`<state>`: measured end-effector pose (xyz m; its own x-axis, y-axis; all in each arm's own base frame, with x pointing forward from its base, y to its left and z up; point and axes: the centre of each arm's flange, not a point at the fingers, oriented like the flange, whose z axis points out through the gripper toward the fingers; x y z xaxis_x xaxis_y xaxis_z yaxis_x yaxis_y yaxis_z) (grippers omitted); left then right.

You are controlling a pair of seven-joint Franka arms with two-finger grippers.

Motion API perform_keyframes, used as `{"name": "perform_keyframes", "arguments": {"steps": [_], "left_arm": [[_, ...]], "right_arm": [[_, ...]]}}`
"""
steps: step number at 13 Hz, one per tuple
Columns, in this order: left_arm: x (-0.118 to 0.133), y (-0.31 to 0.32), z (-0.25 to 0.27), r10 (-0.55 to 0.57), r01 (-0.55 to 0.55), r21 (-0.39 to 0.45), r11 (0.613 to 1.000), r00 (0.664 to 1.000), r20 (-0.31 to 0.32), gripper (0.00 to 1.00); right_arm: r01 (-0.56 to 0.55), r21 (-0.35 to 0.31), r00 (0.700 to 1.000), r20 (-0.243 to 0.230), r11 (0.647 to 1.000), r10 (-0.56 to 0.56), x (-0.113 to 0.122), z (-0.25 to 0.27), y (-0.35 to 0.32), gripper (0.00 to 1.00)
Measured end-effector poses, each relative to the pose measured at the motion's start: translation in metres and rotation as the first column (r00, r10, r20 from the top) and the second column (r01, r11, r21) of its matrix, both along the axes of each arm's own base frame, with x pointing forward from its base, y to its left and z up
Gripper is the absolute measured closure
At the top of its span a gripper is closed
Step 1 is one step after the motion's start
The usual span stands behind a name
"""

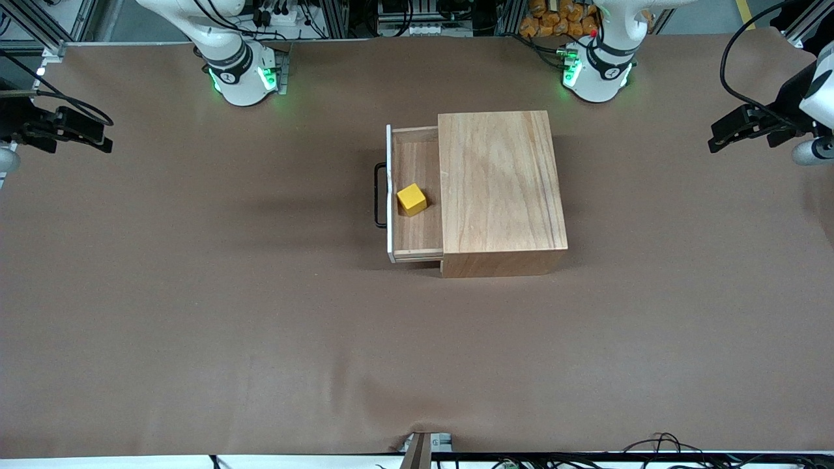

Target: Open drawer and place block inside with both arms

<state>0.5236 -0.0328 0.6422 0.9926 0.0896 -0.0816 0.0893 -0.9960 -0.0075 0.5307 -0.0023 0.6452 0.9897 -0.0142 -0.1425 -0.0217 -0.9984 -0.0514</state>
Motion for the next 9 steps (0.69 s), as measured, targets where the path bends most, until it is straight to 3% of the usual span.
{"name": "perform_keyframes", "arguments": {"steps": [9], "left_arm": [[0.0000,-0.0001,0.0000,0.000,0.000,0.000,1.000,1.000,0.000,0.00]], "right_arm": [[-0.048,-0.007,0.999,0.017,0.999,0.048,0.0016,0.0010,-0.0071,0.00]]}}
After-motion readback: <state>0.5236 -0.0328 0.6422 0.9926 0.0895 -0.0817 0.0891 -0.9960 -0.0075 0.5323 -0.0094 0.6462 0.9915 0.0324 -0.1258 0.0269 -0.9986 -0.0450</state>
